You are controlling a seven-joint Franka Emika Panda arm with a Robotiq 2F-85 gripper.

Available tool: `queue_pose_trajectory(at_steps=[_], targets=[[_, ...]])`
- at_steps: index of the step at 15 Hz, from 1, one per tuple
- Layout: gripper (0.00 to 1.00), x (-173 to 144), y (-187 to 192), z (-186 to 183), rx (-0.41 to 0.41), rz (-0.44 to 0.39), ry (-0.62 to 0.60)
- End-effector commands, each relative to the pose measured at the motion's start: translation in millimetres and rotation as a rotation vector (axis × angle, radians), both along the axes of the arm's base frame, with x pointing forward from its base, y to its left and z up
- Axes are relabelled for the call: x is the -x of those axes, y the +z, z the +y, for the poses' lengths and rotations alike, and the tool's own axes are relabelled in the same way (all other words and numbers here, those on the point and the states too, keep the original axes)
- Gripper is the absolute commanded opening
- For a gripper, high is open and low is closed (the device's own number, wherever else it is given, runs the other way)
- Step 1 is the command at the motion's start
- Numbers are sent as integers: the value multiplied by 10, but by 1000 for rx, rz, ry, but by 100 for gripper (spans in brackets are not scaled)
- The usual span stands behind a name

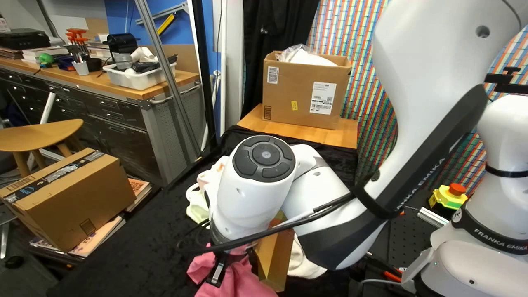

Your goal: Pile the items on the black tablecloth together.

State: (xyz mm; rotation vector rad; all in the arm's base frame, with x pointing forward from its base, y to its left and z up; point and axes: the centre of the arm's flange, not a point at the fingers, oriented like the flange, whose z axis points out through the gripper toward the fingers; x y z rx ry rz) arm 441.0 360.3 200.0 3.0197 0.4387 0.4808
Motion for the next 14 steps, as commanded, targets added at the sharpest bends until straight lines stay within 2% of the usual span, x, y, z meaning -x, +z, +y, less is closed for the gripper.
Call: queue_pose_trajectory(at_steps=[1,7,14], targets=[[7,47,23,-67,43,-106,7],[9,48,393,-251,120,-323,12],[9,-129,773,-542,141,-481,-99]])
